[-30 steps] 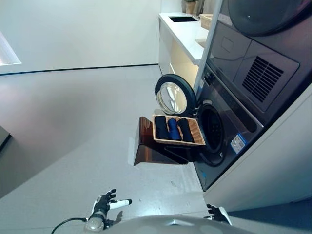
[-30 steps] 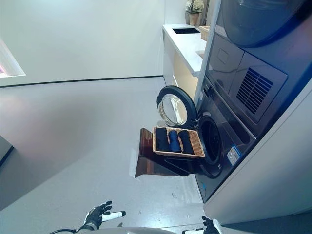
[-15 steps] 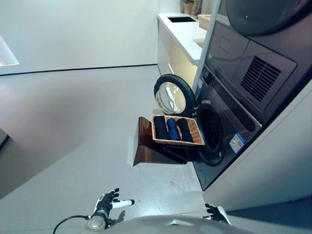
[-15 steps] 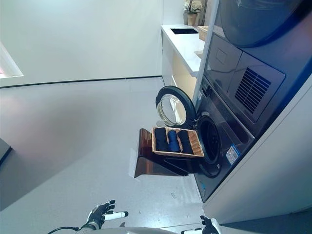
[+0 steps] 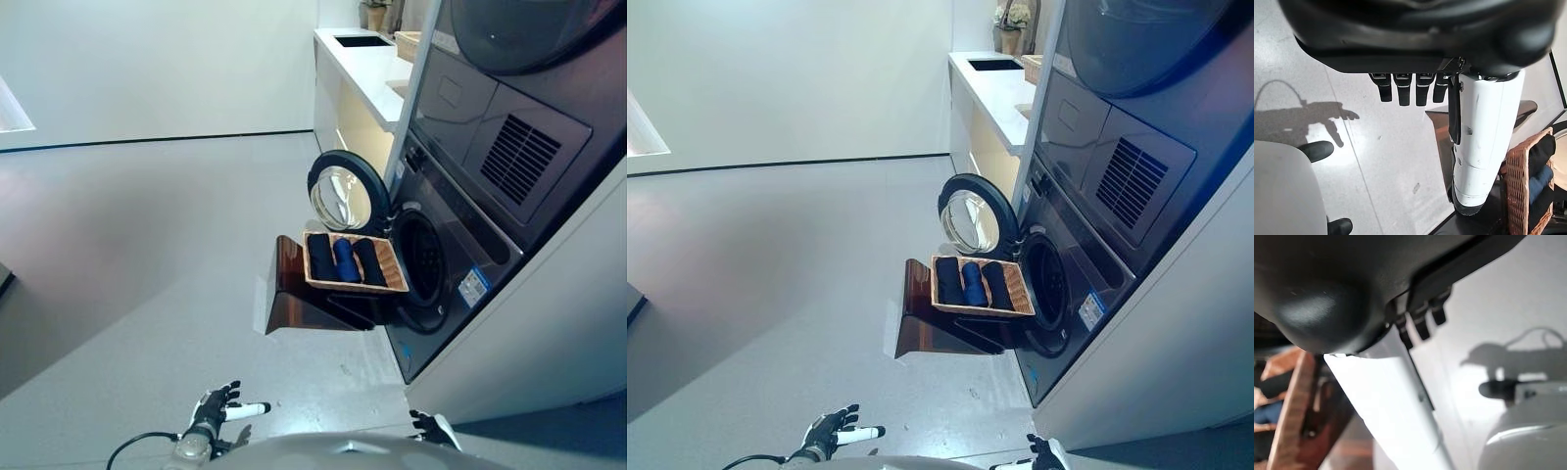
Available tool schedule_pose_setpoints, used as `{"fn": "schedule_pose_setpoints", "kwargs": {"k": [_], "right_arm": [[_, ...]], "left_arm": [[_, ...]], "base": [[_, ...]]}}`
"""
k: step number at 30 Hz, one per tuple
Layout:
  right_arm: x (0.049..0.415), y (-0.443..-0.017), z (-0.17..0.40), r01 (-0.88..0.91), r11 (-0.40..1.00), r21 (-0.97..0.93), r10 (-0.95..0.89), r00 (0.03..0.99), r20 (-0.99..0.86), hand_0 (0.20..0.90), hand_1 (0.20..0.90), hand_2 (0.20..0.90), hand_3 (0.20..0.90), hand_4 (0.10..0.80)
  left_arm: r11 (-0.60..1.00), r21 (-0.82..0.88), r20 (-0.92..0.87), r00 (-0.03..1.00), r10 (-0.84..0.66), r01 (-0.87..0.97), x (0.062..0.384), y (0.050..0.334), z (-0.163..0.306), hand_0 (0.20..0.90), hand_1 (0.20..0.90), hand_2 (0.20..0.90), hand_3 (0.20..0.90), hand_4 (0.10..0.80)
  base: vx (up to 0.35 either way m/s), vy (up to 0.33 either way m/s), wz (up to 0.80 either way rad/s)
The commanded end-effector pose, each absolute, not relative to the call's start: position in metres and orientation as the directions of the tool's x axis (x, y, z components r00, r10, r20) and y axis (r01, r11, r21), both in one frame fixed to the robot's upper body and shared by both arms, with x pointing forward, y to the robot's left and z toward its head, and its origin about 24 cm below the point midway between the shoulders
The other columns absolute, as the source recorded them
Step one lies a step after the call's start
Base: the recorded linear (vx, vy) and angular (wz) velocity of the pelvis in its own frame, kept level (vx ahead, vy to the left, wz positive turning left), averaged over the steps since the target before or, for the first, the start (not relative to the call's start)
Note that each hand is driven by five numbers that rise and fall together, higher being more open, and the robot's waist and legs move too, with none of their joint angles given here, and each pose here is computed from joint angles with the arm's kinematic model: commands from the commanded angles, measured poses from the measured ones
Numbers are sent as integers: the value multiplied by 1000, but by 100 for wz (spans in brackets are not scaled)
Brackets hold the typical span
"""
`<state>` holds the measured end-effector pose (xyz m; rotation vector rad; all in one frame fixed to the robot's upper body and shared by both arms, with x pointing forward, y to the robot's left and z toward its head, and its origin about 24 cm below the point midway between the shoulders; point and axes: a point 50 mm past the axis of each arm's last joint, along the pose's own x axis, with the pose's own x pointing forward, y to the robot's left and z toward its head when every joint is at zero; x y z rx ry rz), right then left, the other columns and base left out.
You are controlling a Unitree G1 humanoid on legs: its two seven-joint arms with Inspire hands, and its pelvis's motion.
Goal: Pick up the clothes and place them into the washing machine
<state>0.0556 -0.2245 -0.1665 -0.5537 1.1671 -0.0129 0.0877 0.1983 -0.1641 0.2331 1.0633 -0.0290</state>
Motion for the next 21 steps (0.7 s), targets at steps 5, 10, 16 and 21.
{"fn": "schedule_pose_setpoints", "kwargs": {"k": [5, 10, 16, 21], "right_arm": [[108, -231, -155, -220, 852, -475, -308, 522, -795, 900, 900, 900, 900, 800], [110, -233, -154, -171, 867, -468, -323, 521, -790, 900, 900, 900, 900, 800], [112, -236, -153, -138, 871, -471, -342, 517, -784, 900, 900, 900, 900, 800], [118, -233, -152, -172, 860, -480, -329, 531, -781, 900, 900, 900, 900, 800]], "left_arm": [[973, 187, -842, 532, 89, 133, 113, 196, -160, 900, 900, 900, 900, 800], [971, 201, -832, 546, 100, 128, 120, 205, -156, 900, 900, 900, 900, 800], [967, 230, -839, 525, 143, 104, 115, 219, -156, 900, 900, 900, 900, 800], [965, 254, -824, 538, 180, 65, 121, 223, -153, 900, 900, 900, 900, 800]], "base": [[14, 95, -14], [53, 143, -2], [186, 82, -8], [362, -119, 0]]}}
